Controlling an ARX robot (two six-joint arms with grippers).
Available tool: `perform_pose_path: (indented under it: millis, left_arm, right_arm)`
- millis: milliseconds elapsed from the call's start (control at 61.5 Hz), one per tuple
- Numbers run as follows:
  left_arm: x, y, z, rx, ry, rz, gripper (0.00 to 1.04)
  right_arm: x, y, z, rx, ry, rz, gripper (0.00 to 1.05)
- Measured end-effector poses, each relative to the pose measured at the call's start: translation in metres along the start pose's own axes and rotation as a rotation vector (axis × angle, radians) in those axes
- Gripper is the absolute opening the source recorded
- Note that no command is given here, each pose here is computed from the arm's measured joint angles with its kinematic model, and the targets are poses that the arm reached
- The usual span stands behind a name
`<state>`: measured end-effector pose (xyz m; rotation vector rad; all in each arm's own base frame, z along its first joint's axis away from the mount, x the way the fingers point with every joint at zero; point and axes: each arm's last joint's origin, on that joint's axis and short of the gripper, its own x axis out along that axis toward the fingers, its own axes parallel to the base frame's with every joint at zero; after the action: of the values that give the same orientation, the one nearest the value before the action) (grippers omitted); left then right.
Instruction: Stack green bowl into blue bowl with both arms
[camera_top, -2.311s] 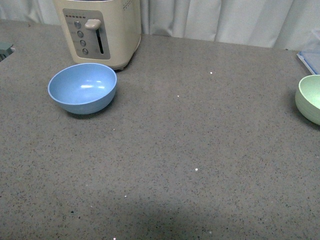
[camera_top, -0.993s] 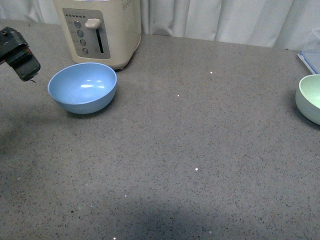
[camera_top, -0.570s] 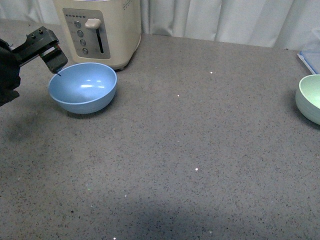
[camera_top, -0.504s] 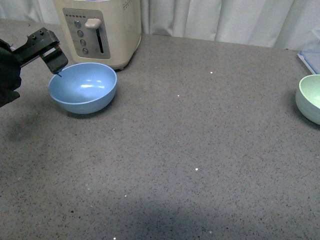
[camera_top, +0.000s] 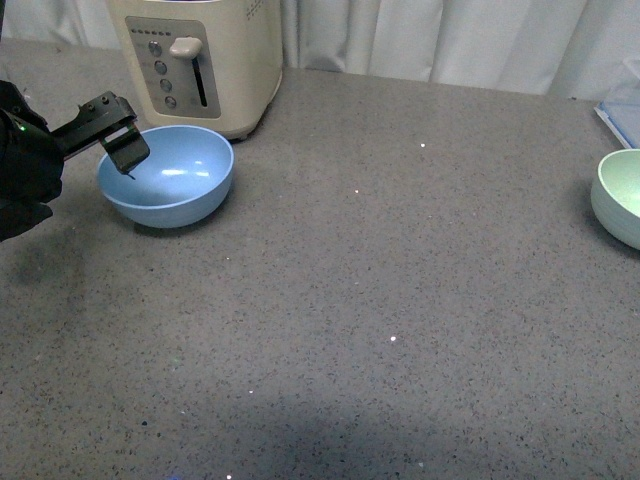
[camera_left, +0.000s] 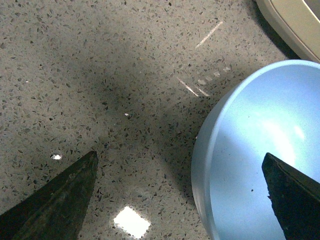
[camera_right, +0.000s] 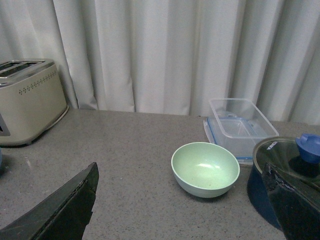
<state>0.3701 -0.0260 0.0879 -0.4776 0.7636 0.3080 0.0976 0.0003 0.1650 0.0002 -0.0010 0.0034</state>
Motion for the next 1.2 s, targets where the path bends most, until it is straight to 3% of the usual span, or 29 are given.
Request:
perform_pose_path:
  millis: [342, 423, 928, 1204]
  left_arm:
    - [0.003, -0.002, -0.007, 0.014, 0.061, -0.014, 0.98]
    - [0.003, -0.002, -0.007, 0.016, 0.067, -0.011, 0.81]
    - [0.004, -0.001, -0.007, 0.015, 0.089, -0.022, 0.05]
    - [-0.002, -0.010, -0.011, 0.049, 0.125, -0.052, 0.04]
  right_arm:
    - [0.000, 0.000, 0.000, 0.000, 0.000, 0.000, 0.96]
    - [0.000, 0.000, 0.000, 0.000, 0.000, 0.000, 0.96]
    - [0.000, 0.000, 0.000, 0.000, 0.000, 0.000, 0.96]
    - [0.000, 0.000, 0.000, 0.000, 0.000, 0.000, 0.96]
